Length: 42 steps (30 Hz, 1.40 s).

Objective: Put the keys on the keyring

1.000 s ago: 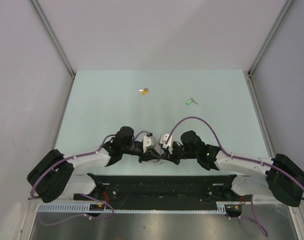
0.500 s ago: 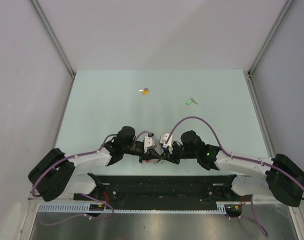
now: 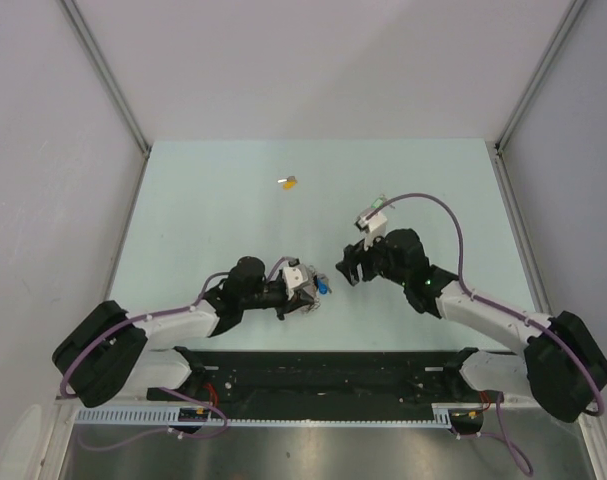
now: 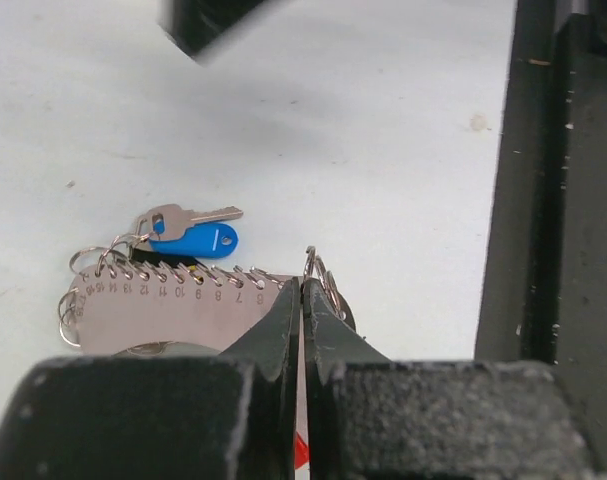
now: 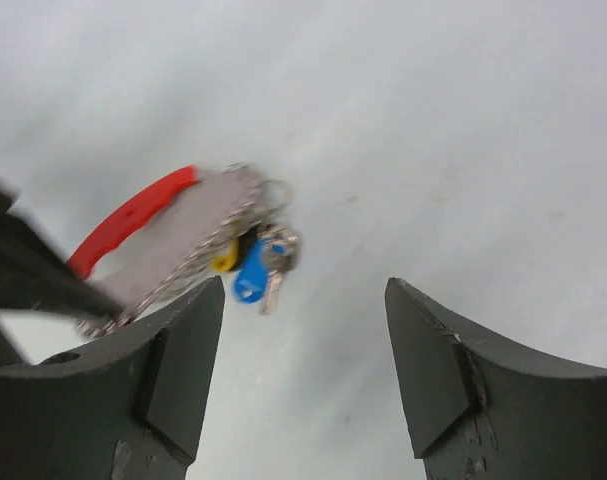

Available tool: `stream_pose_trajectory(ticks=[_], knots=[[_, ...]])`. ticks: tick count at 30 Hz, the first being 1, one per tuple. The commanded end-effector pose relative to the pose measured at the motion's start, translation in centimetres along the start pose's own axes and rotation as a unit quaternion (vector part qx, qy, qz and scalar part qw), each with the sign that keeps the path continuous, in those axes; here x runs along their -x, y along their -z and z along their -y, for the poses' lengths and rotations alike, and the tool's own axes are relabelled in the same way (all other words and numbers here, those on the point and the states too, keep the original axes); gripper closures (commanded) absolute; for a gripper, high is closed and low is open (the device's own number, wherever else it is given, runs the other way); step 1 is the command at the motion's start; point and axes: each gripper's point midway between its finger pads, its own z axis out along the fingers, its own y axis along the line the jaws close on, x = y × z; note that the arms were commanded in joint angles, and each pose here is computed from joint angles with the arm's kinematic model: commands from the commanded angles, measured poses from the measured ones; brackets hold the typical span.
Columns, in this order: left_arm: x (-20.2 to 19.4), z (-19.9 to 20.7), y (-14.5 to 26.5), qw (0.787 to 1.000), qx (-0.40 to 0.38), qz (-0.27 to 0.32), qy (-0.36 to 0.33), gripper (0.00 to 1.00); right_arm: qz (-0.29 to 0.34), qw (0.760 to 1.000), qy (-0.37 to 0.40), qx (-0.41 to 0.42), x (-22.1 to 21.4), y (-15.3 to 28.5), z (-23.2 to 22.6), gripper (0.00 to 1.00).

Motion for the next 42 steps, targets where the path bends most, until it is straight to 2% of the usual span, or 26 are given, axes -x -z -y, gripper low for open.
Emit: stream_pose_trajectory(ticks=[1,4,5,6,10,14,17,18,21,22,23,27,29,32,36,41,42], knots=[[1.6,-2.5,0.5,0.997,0.068,0.028,-0.002,1.00,0.013,0.983,-0.130,-0.132,2.4,-1.1,6.6,0.29],[1.4,-3.3,0.7,0.995,0.092,0.026,0.012,0.99,0.001,0.966,-0.163,-0.203,2.1,-2.1,11.0,0.29],[1.4,-3.4,0.8,0.995,0.097,0.026,0.019,1.00,0.011,0.959,-0.162,-0.230,3.4,-2.5,12.4,0.30],[1.4,-3.7,0.8,0.994,0.105,0.025,0.022,1.00,-0.009,0.953,-0.167,-0.252,2.2,-3.1,13.9,0.30],[1.1,-4.4,1.1,0.991,0.128,0.020,0.030,1.00,-0.022,0.933,-0.177,-0.313,1.9,-4.6,19.0,0.32],[1.0,-4.8,1.3,0.990,0.138,0.018,0.033,1.00,-0.031,0.912,-0.189,-0.363,1.3,-6.1,23.6,0.42],[0.8,-5.0,1.2,0.989,0.141,0.015,0.037,1.00,-0.052,0.899,-0.178,-0.398,1.2,-7.6,26.3,0.44],[0.7,-5.1,1.2,0.989,0.142,0.014,0.038,1.00,-0.079,0.895,-0.168,-0.406,0.4,-7.6,26.6,0.44],[0.6,-5.1,1.2,0.989,0.141,0.013,0.039,1.00,-0.105,0.884,-0.146,-0.432,0.7,-8.7,28.9,0.45],[0.6,-5.2,1.2,0.989,0.142,0.013,0.039,1.00,-0.096,0.881,-0.135,-0.443,2.1,-8.9,29.8,0.46],[0.6,-5.1,1.2,0.989,0.141,0.012,0.041,1.00,-0.114,0.877,-0.131,-0.448,0.9,-9.7,30.4,0.47],[0.6,-5.1,1.2,0.989,0.139,0.011,0.042,1.00,-0.164,0.868,-0.119,-0.454,0.2,-11.0,31.8,0.50],[0.6,-5.1,1.3,0.989,0.140,0.012,0.041,1.00,-0.177,0.862,-0.109,-0.463,0.1,-11.3,32.3,0.56],[0.7,-5.2,1.3,0.989,0.142,0.012,0.041,1.00,-0.194,0.859,-0.111,-0.461,-0.5,-11.5,32.4,0.59],[0.6,-5.1,1.3,0.989,0.139,0.012,0.042,1.00,-0.203,0.857,-0.110,-0.460,-0.7,-11.9,32.6,0.70],[0.6,-5.1,1.2,0.990,0.137,0.011,0.044,1.00,-0.216,0.856,-0.108,-0.456,-1.2,-12.1,32.7,0.73],[0.6,-5.1,1.2,0.989,0.138,0.011,0.045,1.00,-0.219,0.856,-0.107,-0.456,-1.3,-12.1,32.7,0.77]])
